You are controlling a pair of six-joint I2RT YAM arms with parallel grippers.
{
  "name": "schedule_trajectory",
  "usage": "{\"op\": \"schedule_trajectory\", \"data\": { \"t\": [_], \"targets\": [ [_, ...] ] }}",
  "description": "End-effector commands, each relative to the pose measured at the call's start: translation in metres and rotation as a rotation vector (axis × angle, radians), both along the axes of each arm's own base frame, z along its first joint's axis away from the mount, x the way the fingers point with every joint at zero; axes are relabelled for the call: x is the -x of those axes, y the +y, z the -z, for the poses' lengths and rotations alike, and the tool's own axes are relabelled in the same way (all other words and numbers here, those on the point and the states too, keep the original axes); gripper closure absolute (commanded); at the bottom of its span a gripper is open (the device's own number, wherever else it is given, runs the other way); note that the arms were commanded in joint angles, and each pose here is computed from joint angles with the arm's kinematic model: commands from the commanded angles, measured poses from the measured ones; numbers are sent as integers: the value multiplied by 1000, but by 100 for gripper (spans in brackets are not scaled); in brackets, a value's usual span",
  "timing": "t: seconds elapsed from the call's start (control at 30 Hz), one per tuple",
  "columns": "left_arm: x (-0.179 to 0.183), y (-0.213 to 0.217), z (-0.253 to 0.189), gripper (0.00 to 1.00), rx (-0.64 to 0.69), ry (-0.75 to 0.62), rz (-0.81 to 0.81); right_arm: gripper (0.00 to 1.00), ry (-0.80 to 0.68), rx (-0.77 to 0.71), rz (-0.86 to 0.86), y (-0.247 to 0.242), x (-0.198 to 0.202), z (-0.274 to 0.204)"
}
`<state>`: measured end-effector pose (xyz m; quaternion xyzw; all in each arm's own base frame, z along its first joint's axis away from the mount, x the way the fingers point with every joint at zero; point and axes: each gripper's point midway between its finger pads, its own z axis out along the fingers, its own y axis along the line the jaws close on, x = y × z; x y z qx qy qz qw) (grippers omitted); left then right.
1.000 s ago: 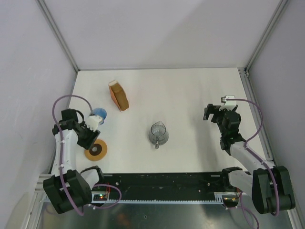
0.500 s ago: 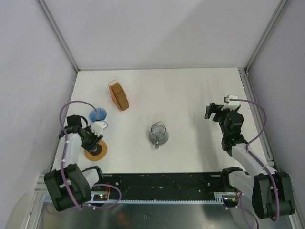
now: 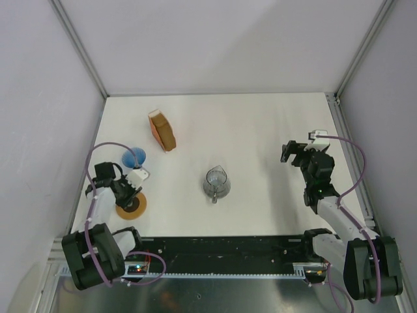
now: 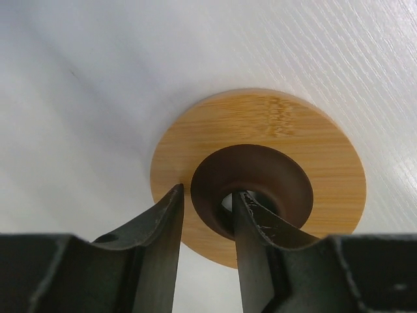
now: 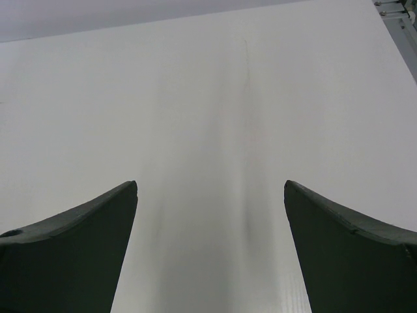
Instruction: Place the coffee filter in the dripper
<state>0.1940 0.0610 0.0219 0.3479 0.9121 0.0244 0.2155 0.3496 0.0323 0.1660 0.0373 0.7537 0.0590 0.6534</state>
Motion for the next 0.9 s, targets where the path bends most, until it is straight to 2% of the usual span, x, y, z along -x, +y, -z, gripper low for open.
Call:
{"op": "schedule_trajectory", "data": {
  "t": [0.0,0.1,0.2,0.27,0.4,0.57,0.7,0.87],
  "targets": [
    [-7,-2,7,61,-32,-36,48,1,-62,-19,-8,2,-5,-25],
    [0,-12,20,67,-30,-7,79,1,-61,-20,-2,0,-4,-24],
    [0,-16,21,91,-46,-10,82,1,-58,-22,-1,0,-5,-24],
    [-5,-13,13,97,-61,-33,50,1,-57,-22,-2,0,-5,-23],
    [-17,-13,-15,100,-37,-80,-12,1,-48,-20,-4,1,-7,-19],
    [-19,-38,-41,100,49,-83,-22,1,-40,-19,-8,2,-8,-16],
    [-21,-61,-58,100,68,-93,15,1,-26,-26,-9,3,-10,-11],
    [-14,-107,-76,100,142,-65,146,1,11,-34,-22,6,-13,3]
  ]
}}
